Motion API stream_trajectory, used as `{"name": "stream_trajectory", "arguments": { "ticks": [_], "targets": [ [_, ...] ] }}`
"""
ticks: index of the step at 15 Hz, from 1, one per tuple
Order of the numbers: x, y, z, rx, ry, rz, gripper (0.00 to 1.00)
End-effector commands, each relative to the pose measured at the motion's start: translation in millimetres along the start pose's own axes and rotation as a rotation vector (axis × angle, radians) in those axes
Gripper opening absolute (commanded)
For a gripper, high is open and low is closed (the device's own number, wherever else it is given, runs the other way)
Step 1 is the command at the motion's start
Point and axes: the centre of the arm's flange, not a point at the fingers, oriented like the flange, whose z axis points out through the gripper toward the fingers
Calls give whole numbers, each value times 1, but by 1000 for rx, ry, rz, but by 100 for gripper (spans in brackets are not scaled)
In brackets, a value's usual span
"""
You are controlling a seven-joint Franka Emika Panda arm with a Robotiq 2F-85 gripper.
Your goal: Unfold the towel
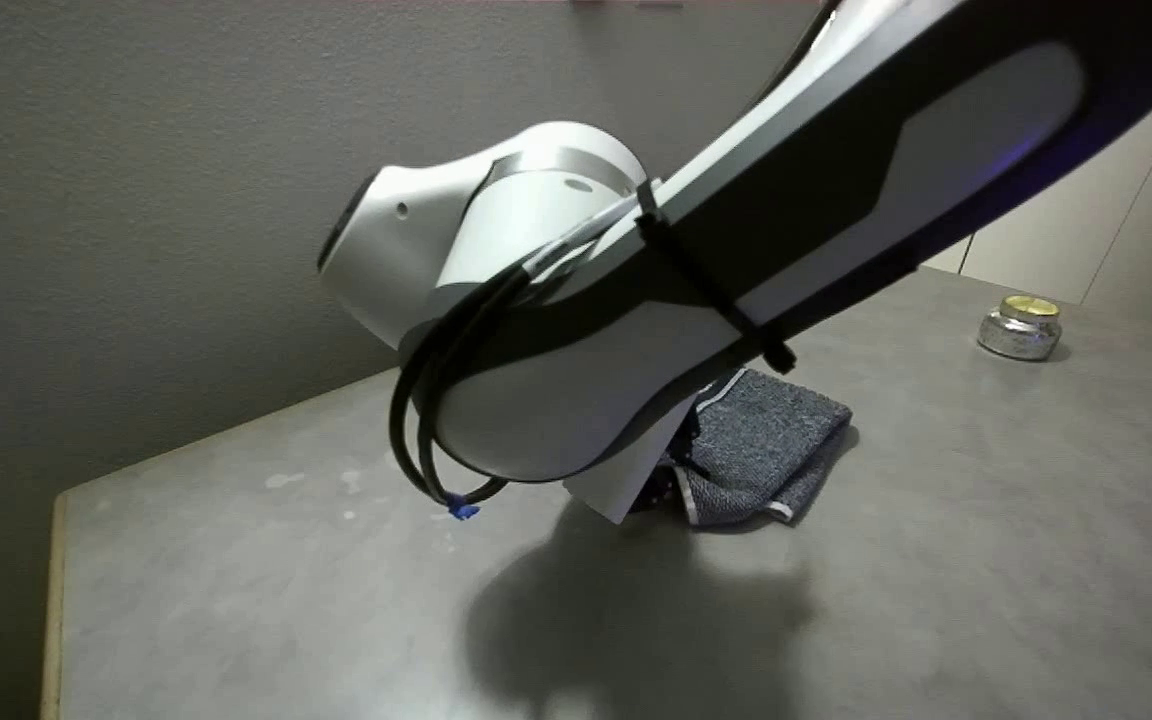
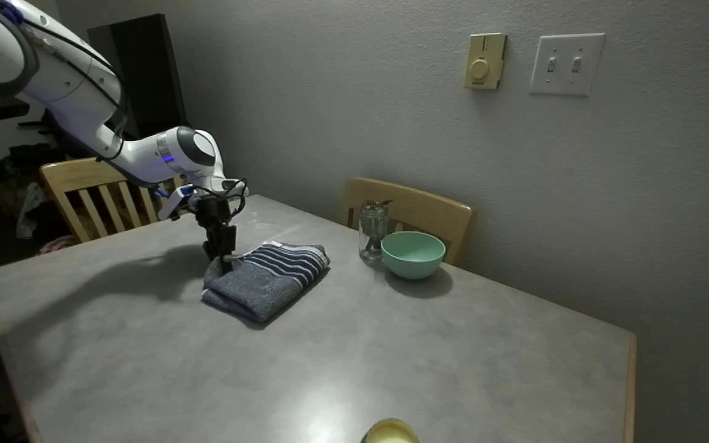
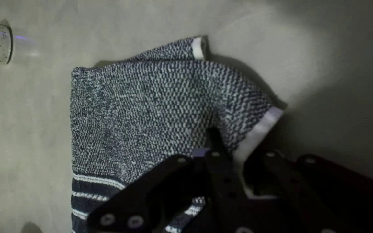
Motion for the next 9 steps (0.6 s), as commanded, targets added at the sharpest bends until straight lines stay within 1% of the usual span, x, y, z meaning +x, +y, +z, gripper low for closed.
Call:
{"name": "stream_trajectory", "arguments": {
  "ticks": [1,5,9],
  "targets": [
    [7,-4,-1,51,-26,-36,0],
    [5,-3,-11,107,-23,-78,2],
    [8,-17,-38,148,34,-185,2]
  ]
}}
